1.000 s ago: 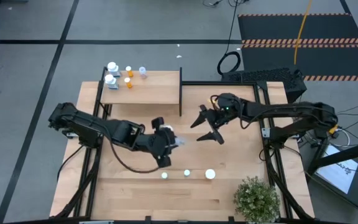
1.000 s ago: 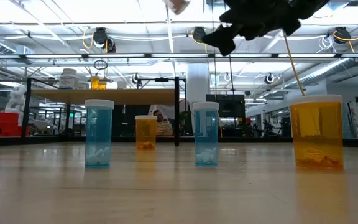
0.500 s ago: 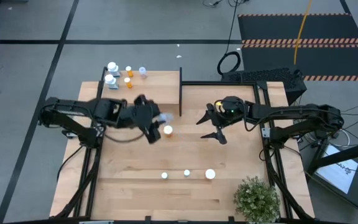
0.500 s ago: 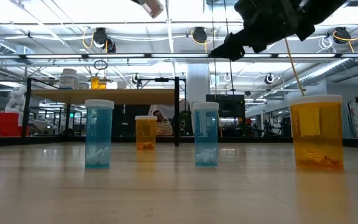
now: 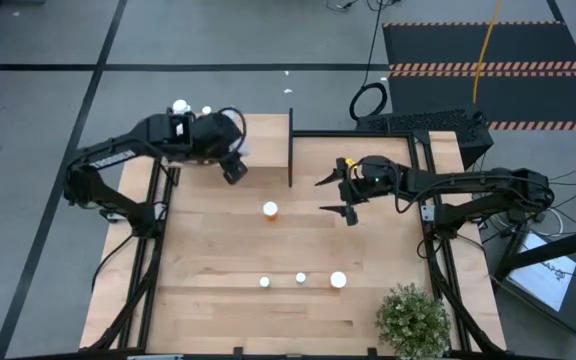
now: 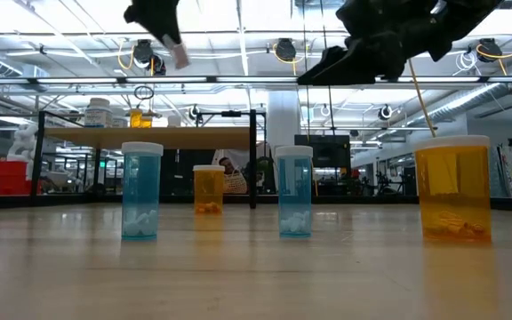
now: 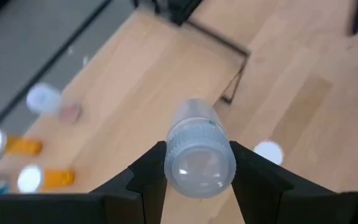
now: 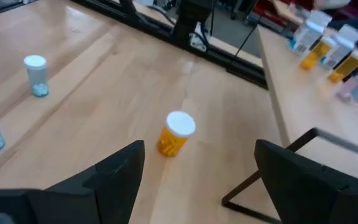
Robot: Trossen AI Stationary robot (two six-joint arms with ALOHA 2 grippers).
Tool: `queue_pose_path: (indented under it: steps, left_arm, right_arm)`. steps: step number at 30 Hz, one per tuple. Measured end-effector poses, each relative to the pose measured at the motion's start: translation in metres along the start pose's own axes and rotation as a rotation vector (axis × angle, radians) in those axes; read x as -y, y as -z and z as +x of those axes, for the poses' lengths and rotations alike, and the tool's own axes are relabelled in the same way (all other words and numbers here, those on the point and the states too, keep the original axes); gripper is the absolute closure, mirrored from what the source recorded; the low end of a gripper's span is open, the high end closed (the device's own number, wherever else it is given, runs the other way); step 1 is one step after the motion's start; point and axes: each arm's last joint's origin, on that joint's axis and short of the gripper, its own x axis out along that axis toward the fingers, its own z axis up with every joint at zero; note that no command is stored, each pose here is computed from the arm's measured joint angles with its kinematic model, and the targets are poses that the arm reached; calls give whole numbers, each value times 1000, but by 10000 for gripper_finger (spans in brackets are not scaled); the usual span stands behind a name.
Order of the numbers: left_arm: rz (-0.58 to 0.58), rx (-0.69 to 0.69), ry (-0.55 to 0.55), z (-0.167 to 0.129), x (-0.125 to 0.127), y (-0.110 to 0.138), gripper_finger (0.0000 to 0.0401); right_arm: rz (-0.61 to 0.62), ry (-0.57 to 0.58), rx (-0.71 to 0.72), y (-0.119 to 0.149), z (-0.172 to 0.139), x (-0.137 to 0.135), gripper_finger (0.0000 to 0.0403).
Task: Pick and place medicine bottles onto shelf by color
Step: Put the transparent pill bottle on the shelf aligned with the other transparent pill bottle
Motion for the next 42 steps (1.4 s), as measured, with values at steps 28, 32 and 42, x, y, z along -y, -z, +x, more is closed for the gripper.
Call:
queue_pose_path:
  steps: [28,32,42]
  left_arm:
    - [69,-222,-10,38,-87,-6,242]
    - [165,-264,6,54,-85,-8,242]
    - [287,-379,38,82,-83,-9,242]
  right_arm:
    - [-14,-17,-30,3,0,-1,106]
    - [-14,-17,-30,3,0,-1,106]
    - [-10,-25,-43,5,0,-2,106]
